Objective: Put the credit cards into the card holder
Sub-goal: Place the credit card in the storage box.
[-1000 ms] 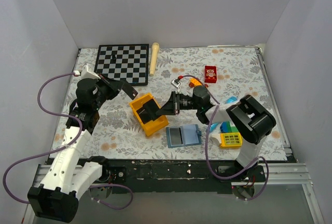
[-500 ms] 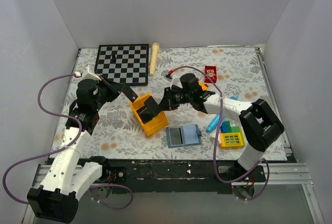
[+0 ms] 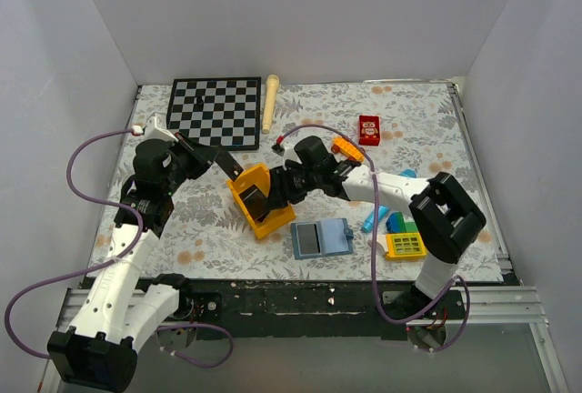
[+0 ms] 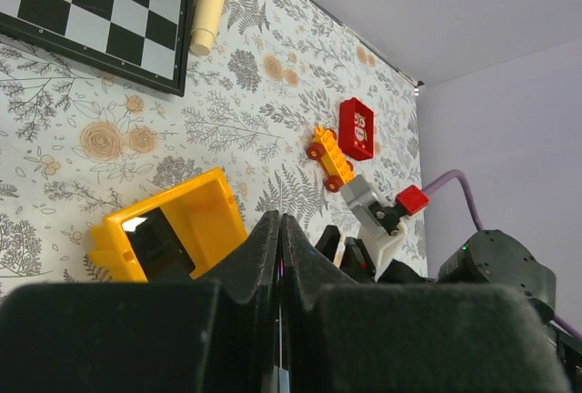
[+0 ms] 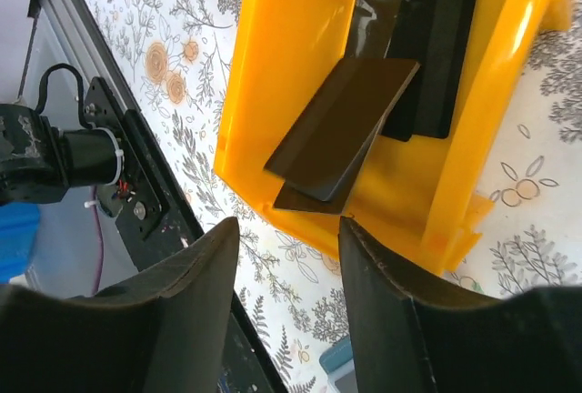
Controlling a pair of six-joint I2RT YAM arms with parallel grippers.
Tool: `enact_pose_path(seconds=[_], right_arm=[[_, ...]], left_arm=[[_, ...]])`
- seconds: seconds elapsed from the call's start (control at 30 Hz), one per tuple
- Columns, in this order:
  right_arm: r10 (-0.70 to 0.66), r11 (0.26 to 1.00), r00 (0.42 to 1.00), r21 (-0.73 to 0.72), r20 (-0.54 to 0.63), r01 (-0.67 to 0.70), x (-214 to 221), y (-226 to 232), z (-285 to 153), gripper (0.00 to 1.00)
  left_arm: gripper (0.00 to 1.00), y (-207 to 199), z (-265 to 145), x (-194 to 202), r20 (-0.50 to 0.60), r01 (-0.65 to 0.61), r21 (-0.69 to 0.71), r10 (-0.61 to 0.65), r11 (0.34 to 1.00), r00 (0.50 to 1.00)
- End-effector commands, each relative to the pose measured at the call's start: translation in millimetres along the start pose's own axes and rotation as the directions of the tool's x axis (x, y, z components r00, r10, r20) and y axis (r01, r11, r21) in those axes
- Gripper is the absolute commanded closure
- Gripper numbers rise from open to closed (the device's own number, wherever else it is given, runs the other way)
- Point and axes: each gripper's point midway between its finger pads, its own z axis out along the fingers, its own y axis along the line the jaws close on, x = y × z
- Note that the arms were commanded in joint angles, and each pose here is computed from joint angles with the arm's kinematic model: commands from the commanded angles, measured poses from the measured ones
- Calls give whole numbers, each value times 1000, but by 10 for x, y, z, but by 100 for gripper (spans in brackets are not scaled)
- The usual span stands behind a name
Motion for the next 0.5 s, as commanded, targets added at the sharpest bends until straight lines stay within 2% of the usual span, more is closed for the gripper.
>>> enact_pose_path(seconds=[0.0, 0.13, 0.27, 0.47], right_arm=[[-89, 996, 986, 10, 139, 88, -389, 258, -348, 43], [-116, 993, 971, 5, 209, 118, -498, 384, -635, 42], [-149, 987, 943, -4, 299, 158, -594, 517, -1071, 42], [-181, 947, 908, -181, 378, 264, -574, 883, -1700, 42]], left_arm=[[100, -60, -76, -1, -4, -14, 32, 15, 999, 1000], [100, -152, -83, 33, -31, -24, 79, 26, 997, 999], [100, -374, -97, 138, -96, -33, 210, 54, 977, 994], [100, -846, -231, 441, -263, 3, 528, 160, 849, 951]])
